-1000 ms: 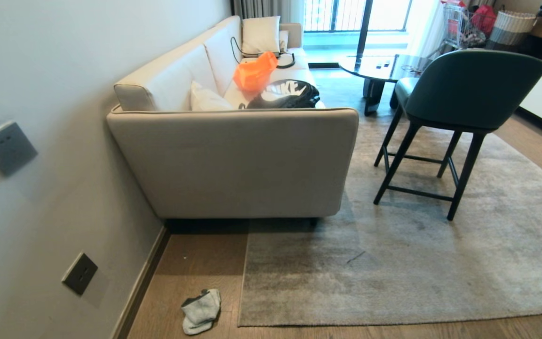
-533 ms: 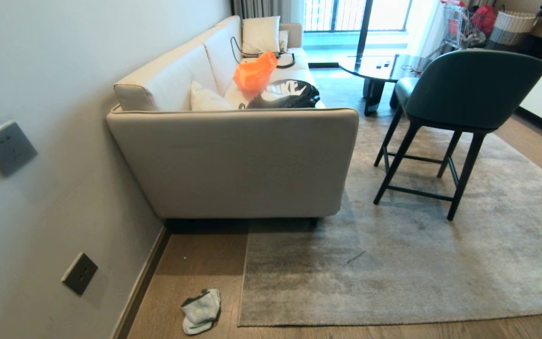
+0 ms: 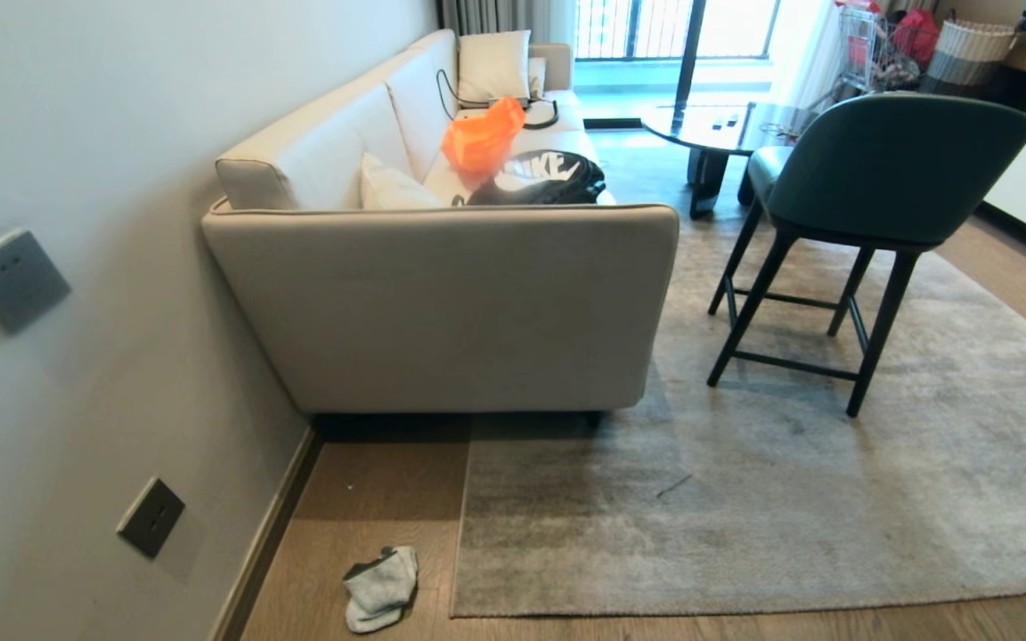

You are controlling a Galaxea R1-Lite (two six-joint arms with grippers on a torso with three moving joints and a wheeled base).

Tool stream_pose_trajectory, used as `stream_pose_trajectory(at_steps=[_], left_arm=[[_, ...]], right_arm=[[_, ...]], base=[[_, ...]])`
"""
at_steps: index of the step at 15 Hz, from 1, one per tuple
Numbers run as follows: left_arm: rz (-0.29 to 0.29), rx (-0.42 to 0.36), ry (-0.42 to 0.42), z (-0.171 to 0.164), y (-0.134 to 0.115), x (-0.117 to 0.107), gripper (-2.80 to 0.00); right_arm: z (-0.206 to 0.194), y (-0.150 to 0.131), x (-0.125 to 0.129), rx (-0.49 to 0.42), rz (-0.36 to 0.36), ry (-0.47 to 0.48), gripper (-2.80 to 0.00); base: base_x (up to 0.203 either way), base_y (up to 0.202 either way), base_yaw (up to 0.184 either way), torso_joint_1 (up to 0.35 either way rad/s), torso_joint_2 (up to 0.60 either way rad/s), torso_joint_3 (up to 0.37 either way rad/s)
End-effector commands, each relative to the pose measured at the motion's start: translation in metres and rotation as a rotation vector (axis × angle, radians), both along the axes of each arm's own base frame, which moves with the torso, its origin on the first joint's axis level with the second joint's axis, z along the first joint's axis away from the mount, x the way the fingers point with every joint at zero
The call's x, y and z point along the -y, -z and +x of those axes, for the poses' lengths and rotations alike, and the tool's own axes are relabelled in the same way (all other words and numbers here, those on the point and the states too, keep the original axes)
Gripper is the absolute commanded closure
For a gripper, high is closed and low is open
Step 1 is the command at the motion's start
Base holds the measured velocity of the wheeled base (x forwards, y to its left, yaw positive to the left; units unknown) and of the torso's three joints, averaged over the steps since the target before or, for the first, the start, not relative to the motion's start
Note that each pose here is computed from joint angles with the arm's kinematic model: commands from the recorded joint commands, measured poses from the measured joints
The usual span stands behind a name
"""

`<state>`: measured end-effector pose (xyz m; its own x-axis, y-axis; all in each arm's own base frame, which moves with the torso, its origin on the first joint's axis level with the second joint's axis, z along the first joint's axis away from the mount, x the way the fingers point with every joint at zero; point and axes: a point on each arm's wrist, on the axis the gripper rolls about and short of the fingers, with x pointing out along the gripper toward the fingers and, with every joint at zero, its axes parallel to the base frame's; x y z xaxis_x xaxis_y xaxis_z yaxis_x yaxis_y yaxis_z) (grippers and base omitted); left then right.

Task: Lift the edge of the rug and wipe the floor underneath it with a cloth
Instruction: Pick up the rag

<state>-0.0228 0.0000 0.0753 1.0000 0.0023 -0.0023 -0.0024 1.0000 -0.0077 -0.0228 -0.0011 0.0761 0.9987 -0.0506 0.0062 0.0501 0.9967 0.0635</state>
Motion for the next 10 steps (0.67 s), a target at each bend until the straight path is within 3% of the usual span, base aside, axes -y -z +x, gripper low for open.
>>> stream_pose_trajectory(at_steps=[1,10], left_arm=[[-0.002,-0.001,-0.001,0.0,0.0001,0.0,0.0],[-0.003,0.001,-0.001,-0.0001,-0.0003,0.0,0.0]], right_arm=[[0.0,-0.0002,0.0,0.002,0.0,0.0,0.0],[0.0,0.0,0.0,0.0,0.001,0.0,0.0]], base=[[0.0,0.0,0.0,0.0,0.0,0.0],[0.0,0.0,0.0,0.0,0.0,-0.004]])
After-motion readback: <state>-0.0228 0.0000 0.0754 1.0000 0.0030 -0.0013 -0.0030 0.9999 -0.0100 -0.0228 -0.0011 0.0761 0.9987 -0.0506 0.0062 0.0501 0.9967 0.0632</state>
